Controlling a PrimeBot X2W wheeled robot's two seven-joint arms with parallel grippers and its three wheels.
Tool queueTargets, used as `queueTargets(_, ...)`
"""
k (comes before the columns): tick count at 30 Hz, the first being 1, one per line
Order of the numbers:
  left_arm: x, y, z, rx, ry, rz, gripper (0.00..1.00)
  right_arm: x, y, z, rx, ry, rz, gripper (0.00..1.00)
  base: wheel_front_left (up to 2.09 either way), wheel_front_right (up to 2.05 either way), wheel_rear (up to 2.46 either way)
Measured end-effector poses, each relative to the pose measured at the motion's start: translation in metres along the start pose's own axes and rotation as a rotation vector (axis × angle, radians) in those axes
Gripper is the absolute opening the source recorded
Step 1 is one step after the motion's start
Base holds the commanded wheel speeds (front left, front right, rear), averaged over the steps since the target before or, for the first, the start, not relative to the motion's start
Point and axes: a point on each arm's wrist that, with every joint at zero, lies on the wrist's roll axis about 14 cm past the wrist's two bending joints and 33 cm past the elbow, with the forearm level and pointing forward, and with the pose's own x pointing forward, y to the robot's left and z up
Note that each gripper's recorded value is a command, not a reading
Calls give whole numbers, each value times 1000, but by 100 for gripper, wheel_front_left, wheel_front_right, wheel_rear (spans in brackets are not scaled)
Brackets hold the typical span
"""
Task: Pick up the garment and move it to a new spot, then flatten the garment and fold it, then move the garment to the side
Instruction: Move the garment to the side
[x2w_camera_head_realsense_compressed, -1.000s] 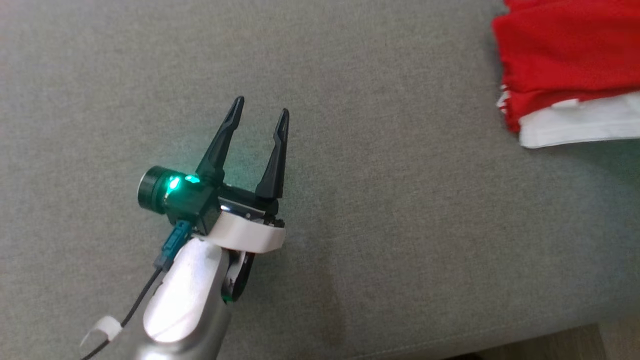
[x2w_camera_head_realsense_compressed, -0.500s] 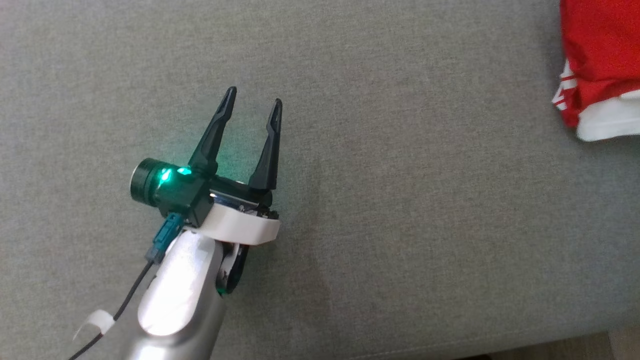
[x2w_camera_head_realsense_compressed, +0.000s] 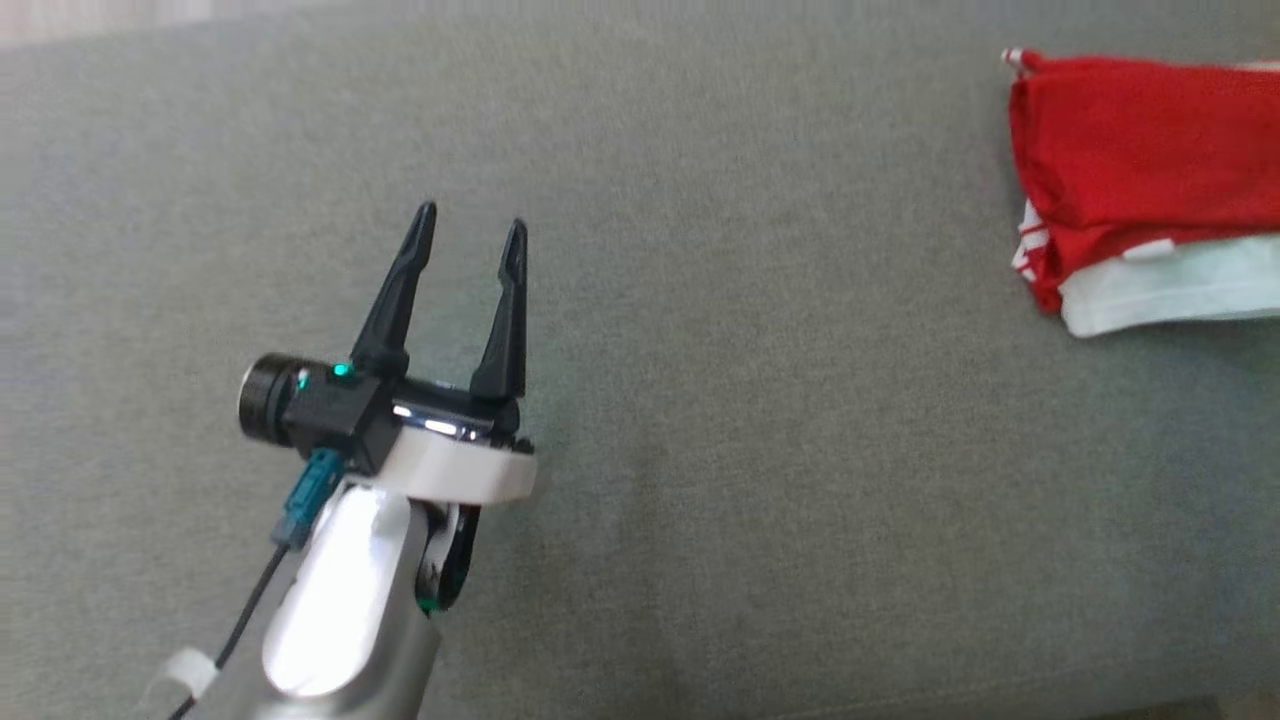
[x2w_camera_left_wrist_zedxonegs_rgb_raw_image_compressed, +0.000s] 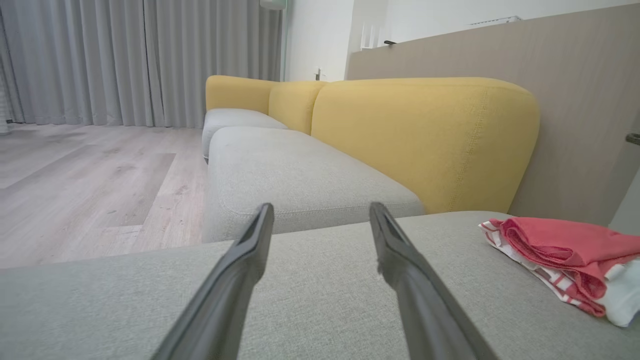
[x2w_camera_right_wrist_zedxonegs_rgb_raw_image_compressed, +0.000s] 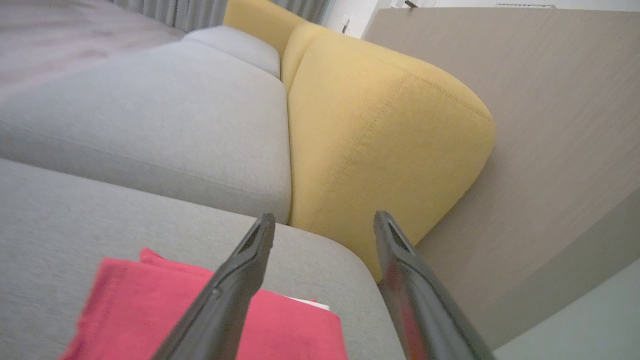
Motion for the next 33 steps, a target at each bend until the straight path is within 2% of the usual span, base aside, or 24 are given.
queueTargets(6,-24,11,21,23,-34,61,100,-23,45,56,187,-209,63,100,0,0,0)
queueTargets(8,-33,15,26,28,-41,83,100,-33,59,64,258,-248,81,100,0,0,0)
queueTargets(9,-33,15,26,28,-41,83,100,-33,59,64,258,-248,81,100,0,0,0)
queueTargets(12,-47,20,30,26,-44,107,100,-47,81,68,380,-279,97,100,0,0,0)
queueTargets(17,-71,25,29,28,-34,143,100,-77,112,44,516,-258,106,100,0,0,0)
queueTargets(24,-103,35,15,-31,9,213,100,-115,142,-6,528,-131,144,100,0,0,0)
queueTargets(33,-112,42,13,-32,15,244,100,-130,150,-9,590,-120,160,100,0,0,0)
